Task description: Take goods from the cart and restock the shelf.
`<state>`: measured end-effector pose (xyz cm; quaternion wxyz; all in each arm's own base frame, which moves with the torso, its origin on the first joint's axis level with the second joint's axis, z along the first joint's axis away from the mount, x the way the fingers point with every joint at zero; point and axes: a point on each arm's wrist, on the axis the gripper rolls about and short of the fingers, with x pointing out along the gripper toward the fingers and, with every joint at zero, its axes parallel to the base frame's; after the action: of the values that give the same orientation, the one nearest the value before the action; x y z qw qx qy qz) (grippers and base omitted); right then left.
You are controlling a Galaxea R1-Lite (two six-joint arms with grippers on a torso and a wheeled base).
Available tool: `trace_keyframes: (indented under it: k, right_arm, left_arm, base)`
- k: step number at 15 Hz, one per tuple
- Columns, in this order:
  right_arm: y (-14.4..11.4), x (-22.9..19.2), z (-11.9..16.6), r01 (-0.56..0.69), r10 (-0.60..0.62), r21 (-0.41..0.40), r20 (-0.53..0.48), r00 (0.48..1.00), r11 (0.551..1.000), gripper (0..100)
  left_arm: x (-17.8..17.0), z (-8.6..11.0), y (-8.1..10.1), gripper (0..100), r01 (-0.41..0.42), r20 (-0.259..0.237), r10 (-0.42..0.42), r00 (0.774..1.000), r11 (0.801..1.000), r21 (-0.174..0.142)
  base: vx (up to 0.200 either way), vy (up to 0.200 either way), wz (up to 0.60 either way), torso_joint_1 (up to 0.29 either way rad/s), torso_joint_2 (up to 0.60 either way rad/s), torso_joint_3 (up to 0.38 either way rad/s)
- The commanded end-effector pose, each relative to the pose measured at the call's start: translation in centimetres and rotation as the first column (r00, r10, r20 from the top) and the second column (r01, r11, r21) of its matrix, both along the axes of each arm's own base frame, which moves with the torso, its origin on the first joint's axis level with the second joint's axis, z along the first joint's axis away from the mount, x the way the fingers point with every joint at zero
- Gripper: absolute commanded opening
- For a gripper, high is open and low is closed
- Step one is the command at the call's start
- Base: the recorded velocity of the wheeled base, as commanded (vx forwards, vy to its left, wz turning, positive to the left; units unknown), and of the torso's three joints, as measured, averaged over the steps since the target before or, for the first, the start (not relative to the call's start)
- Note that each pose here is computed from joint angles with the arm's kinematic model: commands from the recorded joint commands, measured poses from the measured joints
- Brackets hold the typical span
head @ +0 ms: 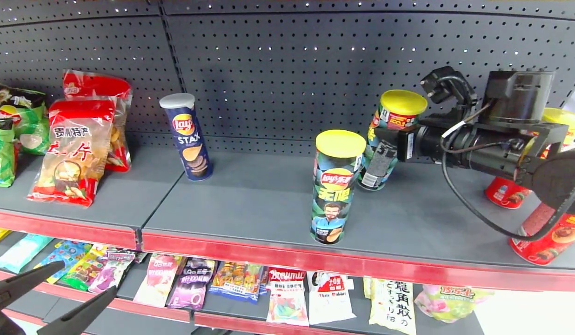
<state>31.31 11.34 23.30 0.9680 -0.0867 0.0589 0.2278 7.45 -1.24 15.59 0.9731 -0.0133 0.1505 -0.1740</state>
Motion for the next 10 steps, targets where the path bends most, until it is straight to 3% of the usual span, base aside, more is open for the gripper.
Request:
trace_keyframes:
  k: [1, 10]
  right_arm:
    - [1.3, 1.0, -0.9, -0.027, 0.027, -0.008, -0.021, 0.999, 1.0, 0]
    - [3.7, 2.1, -1.7, -0.075, 0.075, -0.011, -0.03, 0.997, 0.997, 0]
  left_arm:
    - [0.1, 0.0, 0.0, 100, 0.003, -0.007, -0.003, 1.0, 1.0, 0.002]
    - [0.1, -0.1, 0.0, 100, 0.004, -0.008, -0.003, 1.0, 1.0, 0.005]
  base:
    - [0.0, 0.0, 0.0, 0.0, 0.0, 0.0]
    - [0.0, 0.0, 0.0, 0.0, 0.0, 0.0]
